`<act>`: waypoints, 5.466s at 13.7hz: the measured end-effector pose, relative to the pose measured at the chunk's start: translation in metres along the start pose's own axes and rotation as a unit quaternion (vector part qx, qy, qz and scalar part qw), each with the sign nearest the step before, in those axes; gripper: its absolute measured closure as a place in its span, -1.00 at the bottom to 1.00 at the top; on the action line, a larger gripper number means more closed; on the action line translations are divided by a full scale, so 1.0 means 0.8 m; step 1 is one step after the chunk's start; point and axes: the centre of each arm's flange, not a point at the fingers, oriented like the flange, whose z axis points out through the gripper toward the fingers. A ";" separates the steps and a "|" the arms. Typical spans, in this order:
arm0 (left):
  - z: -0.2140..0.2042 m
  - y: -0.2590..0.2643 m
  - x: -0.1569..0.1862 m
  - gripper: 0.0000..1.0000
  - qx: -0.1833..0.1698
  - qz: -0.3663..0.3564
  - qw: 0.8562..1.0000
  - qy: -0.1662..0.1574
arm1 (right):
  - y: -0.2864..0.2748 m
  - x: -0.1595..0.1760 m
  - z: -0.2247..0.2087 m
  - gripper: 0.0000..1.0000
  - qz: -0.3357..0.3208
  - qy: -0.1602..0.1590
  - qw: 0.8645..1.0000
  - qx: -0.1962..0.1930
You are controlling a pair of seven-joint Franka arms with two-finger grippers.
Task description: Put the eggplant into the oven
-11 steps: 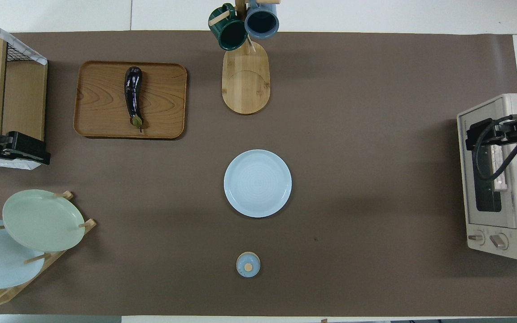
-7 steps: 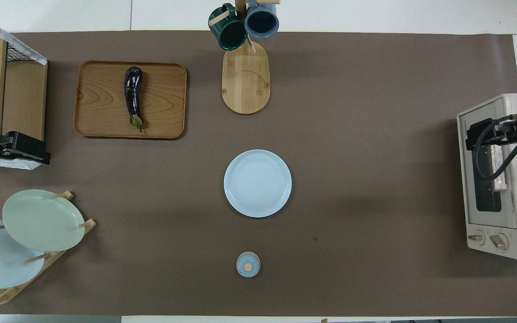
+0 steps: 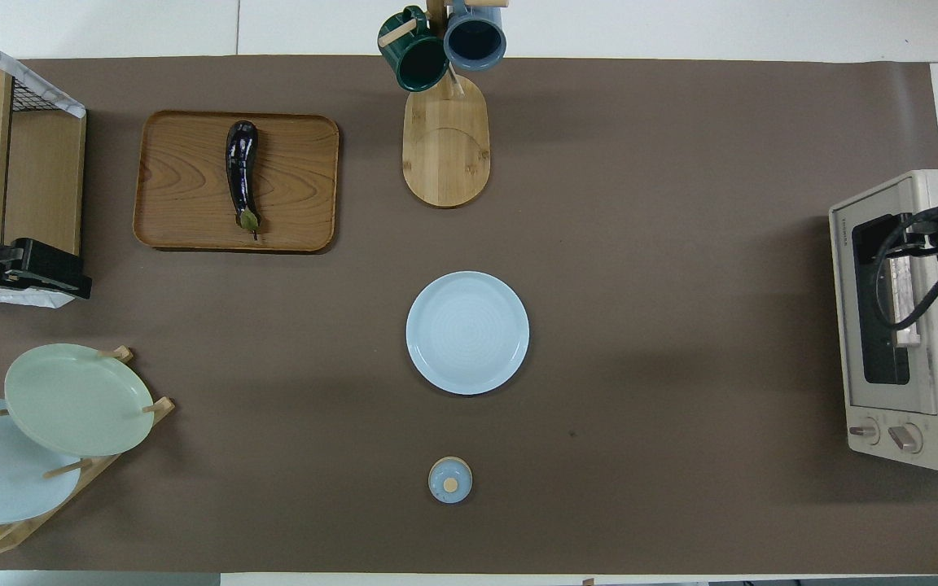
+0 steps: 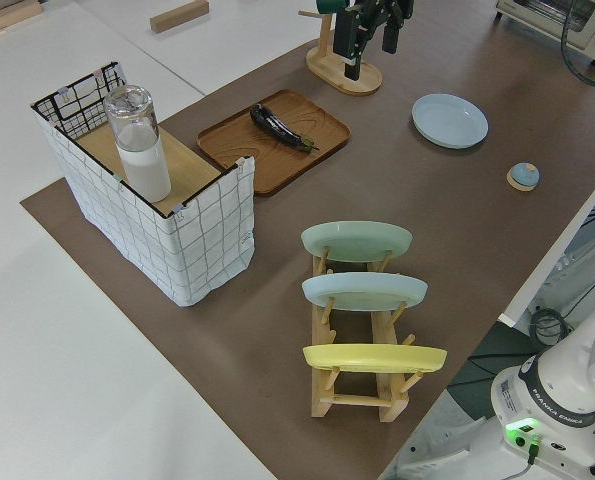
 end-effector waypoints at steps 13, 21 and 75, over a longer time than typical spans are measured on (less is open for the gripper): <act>0.200 0.038 0.206 -1.00 -0.016 0.015 1.000 0.022 | 0.100 -0.040 0.117 0.98 0.046 0.003 0.999 0.002; 0.325 0.057 0.297 -1.00 -0.018 0.018 0.996 0.087 | 0.108 -0.047 0.136 0.98 0.044 0.012 0.999 0.000; 0.288 0.372 0.016 -1.00 -0.062 -0.027 0.996 0.059 | -0.170 0.003 0.284 -1.00 -0.087 0.073 0.993 0.031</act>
